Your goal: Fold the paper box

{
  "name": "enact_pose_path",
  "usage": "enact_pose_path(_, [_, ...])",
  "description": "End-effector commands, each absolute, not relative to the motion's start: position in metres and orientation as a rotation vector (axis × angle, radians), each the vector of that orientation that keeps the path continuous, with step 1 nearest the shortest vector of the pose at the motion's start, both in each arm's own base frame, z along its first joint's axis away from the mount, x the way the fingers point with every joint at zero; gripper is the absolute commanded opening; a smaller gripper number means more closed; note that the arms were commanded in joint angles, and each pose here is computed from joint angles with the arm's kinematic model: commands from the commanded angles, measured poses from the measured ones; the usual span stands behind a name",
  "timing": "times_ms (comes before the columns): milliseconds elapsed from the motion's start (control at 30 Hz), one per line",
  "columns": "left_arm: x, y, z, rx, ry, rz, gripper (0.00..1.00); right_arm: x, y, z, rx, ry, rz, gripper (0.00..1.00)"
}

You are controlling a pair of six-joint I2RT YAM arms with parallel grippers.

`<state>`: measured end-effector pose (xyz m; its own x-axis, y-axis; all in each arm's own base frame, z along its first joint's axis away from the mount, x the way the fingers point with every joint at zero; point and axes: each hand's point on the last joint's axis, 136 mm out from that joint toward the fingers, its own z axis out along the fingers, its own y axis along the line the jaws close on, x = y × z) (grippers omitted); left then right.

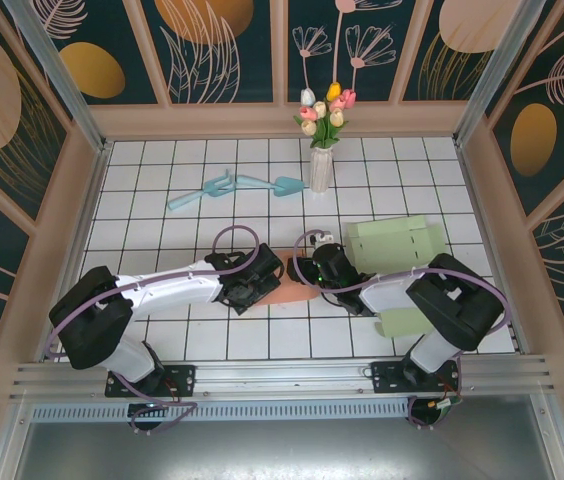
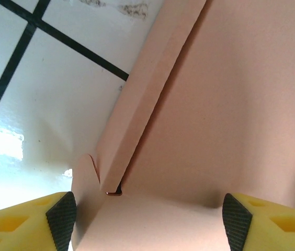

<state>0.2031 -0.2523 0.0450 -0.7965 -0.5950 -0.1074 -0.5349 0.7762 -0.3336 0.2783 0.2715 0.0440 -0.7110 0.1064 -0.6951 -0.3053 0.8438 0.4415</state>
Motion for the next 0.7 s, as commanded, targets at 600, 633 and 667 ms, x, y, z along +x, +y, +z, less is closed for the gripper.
enact_pose_path(600, [0.214, -0.283, 0.080, -0.959, 2.714, -0.637, 0.70, 0.249, 0.245, -0.016, -0.141, 2.467, 0.587, 0.57])
enact_pose_path(633, [0.214, -0.282, 0.081, -0.963, 2.708, -0.638, 0.70, 0.249, 0.245, -0.016, -0.138, 2.468, 0.590, 0.57])
enact_pose_path(667, [0.214, -0.283, 0.081, -0.964, 2.707, -0.639, 0.70, 0.249, 0.245, -0.016, -0.137, 2.466, 0.596, 0.57])
